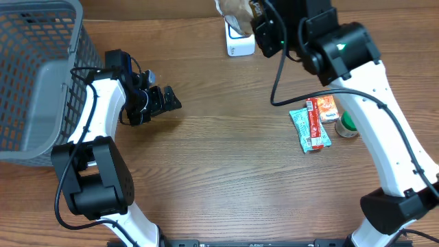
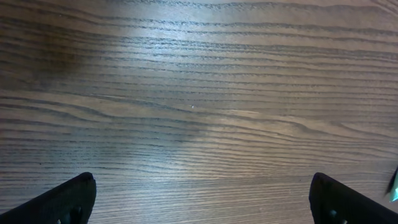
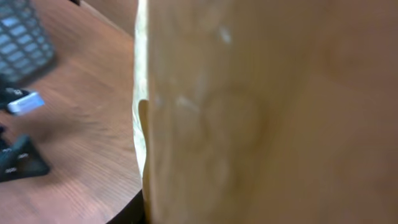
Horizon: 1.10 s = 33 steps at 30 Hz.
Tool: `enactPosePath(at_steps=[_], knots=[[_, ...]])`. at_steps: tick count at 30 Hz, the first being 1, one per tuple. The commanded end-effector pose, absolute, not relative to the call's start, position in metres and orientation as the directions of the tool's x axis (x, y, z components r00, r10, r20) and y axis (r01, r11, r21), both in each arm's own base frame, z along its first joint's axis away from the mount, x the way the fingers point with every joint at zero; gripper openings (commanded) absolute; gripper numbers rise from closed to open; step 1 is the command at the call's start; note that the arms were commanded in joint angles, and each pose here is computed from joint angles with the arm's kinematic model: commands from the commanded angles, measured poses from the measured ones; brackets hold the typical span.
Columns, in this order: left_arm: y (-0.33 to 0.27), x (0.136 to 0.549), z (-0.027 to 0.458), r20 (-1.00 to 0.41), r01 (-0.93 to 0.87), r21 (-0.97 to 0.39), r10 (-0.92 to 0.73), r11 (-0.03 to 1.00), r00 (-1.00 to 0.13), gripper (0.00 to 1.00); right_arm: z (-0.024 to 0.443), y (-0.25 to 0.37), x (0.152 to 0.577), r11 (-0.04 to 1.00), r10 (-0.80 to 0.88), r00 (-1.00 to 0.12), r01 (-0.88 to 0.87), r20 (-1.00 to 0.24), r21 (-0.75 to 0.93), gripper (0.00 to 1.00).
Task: Scan the item barcode
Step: 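Lift the brown pouch with the right gripper up to the white scanner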
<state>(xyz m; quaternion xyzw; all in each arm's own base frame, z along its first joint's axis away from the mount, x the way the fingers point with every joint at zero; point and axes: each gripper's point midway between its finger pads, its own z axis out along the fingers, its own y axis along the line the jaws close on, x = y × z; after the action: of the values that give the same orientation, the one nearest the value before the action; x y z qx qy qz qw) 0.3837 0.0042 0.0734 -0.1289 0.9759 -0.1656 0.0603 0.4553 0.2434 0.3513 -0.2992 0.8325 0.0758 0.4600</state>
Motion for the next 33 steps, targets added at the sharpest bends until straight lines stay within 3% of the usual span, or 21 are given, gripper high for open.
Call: enactPosePath(at_steps=[1,8,17,33], knots=[[0.005,0.385,0.082,-0.11,-0.203,-0.333,-0.252,0.921,-0.962,1.0,0.348,0.25,0.469,0.777,-0.533,-0.324,-0.554,-0.782,-0.299,0.29],[0.005,0.385,0.082,-0.11,-0.203,-0.333,-0.252,0.921,-0.962,1.0,0.308,0.267,0.5,0.73,-0.639,-0.298,-0.523,-0.709,-0.439,0.27],[0.005,0.385,0.082,-0.11,-0.203,-0.333,-0.252,0.921,-0.962,1.0,0.271,0.264,0.558,0.699,-0.715,-0.289,-0.336,-0.637,-0.632,0.26],[0.005,0.385,0.082,-0.11,-0.203,-0.333,-0.252,0.921,-0.962,1.0,0.225,0.278,0.597,0.661,-0.751,-0.248,-0.266,-0.612,-0.702,0.23]])
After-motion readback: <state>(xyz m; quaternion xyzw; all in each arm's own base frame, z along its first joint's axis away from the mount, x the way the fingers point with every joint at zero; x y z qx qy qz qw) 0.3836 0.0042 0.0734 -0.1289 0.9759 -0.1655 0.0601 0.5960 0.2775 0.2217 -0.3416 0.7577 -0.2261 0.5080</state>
